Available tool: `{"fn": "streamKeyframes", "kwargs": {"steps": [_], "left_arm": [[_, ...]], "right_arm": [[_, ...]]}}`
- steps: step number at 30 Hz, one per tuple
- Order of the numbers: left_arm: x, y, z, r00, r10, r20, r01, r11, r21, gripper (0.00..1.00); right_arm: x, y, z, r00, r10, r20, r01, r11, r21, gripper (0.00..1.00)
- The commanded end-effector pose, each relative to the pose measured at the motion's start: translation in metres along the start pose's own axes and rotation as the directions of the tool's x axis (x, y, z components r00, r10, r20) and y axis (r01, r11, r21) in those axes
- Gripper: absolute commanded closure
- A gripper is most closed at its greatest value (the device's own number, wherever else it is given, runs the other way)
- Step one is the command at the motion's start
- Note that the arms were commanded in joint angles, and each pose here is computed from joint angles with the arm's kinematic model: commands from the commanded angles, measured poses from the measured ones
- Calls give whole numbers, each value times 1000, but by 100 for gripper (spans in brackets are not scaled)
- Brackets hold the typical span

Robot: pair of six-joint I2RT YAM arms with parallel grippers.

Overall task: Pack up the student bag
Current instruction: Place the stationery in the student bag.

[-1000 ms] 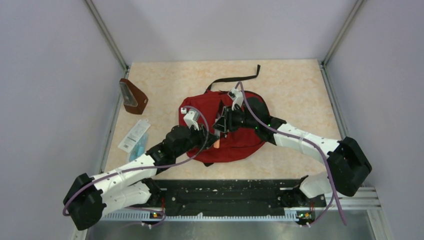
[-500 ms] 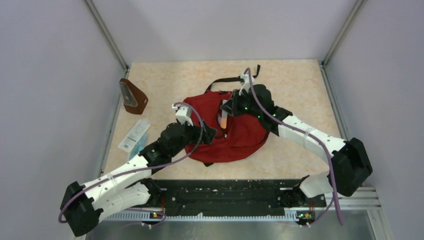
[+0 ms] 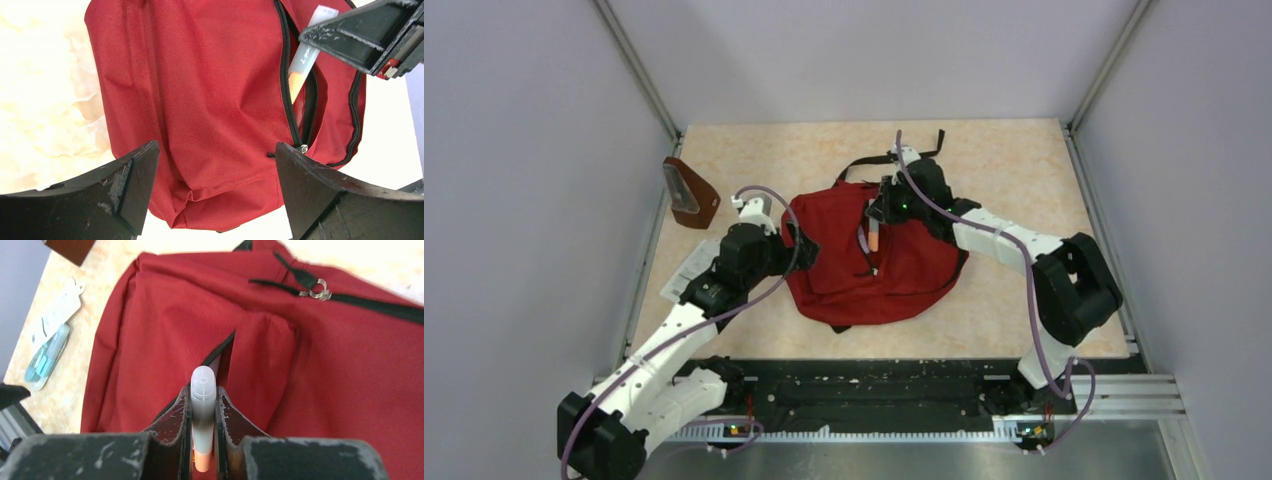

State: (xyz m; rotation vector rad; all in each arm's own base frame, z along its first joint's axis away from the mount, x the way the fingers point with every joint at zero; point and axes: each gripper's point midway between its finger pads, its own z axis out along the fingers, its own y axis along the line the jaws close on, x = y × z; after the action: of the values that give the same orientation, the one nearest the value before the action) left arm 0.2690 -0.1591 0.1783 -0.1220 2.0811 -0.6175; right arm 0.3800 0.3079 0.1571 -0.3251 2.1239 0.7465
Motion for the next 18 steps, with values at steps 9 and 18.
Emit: {"fn": "streamKeyframes", "kwargs": {"steps": [9,18], "left_arm": [[-1,13,7,999,-37,-38,37,999,-13,10],[-1,23,7,997,-61,-41,60,997,-38,10]], "right_arm": [[52,36,12,992,59,-109,-73,989,-126,100],[44,27,7,996,28,-88,-32,999,-35,61]]}}
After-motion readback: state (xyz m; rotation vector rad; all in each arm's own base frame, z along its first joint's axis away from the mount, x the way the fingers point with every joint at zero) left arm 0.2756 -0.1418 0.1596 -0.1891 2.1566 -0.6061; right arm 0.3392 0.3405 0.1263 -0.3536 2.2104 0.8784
